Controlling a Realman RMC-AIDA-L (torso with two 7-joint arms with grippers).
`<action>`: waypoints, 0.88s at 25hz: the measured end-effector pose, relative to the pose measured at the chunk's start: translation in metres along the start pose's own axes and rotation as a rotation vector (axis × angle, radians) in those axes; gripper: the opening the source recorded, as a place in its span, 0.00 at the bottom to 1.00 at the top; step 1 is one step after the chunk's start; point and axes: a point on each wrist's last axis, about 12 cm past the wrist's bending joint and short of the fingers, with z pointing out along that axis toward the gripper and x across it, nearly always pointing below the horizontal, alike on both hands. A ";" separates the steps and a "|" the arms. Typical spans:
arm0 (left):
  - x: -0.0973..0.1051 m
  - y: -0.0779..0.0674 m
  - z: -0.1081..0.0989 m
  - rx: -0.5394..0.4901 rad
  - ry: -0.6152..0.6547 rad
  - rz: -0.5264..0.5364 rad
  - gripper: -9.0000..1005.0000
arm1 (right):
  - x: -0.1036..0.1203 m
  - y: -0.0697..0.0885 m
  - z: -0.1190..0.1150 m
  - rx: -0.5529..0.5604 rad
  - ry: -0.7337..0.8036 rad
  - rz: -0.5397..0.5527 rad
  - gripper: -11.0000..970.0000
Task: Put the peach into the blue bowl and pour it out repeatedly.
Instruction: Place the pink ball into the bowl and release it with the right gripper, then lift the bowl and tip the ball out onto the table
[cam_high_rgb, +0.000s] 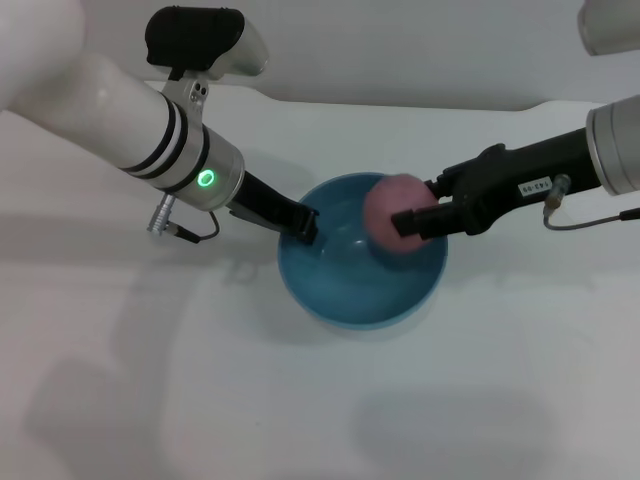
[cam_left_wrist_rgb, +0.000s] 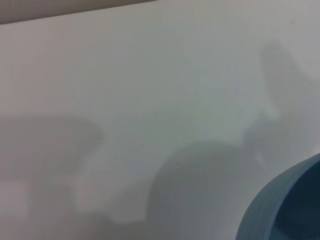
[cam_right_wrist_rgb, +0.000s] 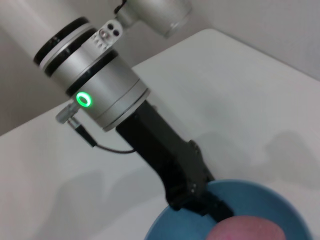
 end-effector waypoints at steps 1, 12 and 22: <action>0.000 0.000 0.000 0.000 0.000 0.000 0.01 | 0.000 0.001 0.001 -0.001 0.012 -0.008 0.53; 0.003 0.001 0.001 -0.001 0.004 -0.004 0.01 | -0.008 0.008 0.009 0.021 0.095 -0.094 0.52; 0.003 0.011 0.001 -0.038 -0.062 -0.005 0.01 | 0.004 -0.023 -0.040 0.136 -0.157 0.234 0.52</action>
